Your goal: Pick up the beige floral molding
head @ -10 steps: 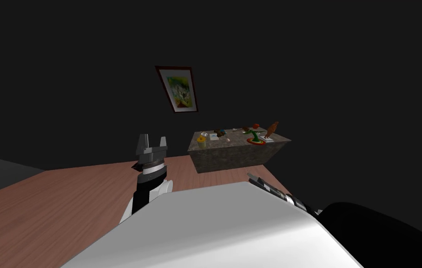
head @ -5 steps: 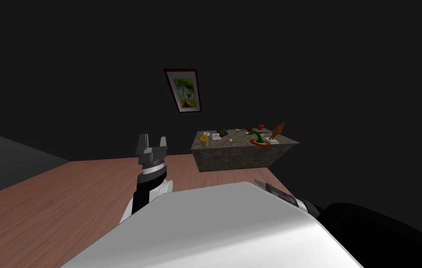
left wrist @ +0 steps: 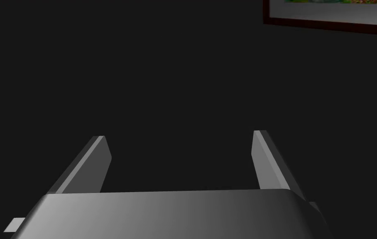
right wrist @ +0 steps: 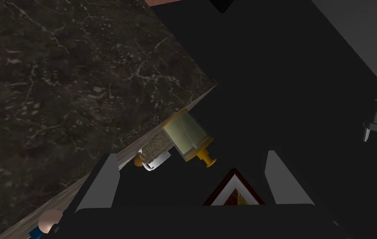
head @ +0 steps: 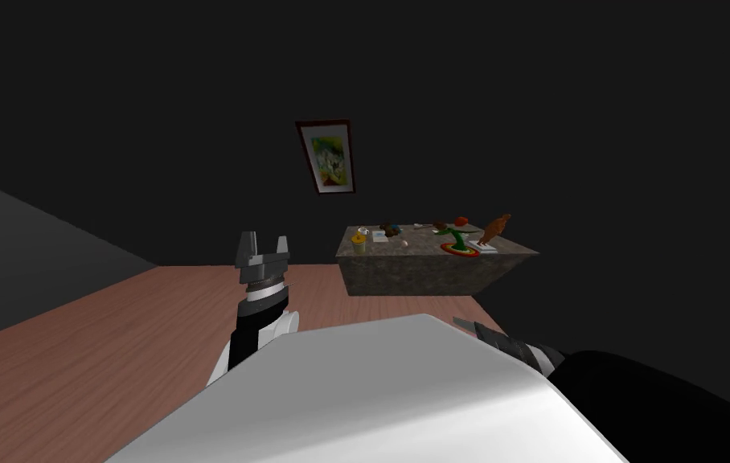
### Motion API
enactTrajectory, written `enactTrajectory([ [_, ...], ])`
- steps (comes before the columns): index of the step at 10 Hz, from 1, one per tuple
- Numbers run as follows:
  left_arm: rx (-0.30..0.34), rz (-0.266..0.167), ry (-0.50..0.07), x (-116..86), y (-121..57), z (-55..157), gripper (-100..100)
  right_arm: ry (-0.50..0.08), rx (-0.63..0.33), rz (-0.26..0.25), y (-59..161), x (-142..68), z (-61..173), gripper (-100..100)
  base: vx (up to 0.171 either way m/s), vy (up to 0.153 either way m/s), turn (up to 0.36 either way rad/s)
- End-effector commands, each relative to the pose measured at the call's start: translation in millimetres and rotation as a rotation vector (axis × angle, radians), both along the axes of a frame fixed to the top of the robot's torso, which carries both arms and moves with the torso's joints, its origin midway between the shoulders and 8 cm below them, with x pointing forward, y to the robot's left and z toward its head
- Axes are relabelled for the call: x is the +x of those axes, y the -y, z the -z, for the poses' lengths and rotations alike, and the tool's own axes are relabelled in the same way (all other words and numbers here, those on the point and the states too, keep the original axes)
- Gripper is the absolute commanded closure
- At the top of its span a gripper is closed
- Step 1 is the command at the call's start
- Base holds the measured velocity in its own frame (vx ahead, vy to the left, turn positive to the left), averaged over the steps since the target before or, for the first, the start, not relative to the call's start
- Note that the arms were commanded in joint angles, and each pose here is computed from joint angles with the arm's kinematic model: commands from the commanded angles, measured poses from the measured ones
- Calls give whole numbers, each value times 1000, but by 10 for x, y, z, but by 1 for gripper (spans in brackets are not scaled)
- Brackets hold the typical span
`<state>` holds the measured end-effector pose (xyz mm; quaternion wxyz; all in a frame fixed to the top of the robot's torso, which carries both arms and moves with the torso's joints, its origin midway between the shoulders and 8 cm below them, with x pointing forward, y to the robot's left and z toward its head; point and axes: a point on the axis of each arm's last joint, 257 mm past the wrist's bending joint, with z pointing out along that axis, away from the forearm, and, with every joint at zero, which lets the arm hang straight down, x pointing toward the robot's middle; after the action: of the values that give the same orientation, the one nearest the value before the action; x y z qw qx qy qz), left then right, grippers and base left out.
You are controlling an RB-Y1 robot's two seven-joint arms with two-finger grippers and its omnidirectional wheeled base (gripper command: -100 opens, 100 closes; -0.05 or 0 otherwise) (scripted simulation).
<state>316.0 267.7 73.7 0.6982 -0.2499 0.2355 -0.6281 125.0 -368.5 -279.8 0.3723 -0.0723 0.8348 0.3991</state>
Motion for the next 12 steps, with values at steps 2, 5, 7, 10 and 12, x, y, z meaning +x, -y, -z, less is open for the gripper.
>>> enactTrajectory([
  [2, 0, 0, 0, 0, 0, 0, 0, -68, -113, -62, 346, -139, 106, -100, 13, 46, 259],
  [5, 0, 0, 0, 0, -1, 0, 0, -121, -212, -110, 683, -205, 133, -100, 27, 34, 156],
  [7, 0, 0, 0, 0, 0, 0, 0, -154, -287, -157, 923, -225, 119, -100, 53, 52, 317],
  [10, 0, 0, 0, -1, -1, 0, 0, -205, -396, -195, 1323, -229, 69, -100, 55, 40, 145],
  [12, 0, 0, 0, 0, 0, 0, 0, -239, -482, -228, 1623, -206, -4, -100, 82, 58, 358],
])
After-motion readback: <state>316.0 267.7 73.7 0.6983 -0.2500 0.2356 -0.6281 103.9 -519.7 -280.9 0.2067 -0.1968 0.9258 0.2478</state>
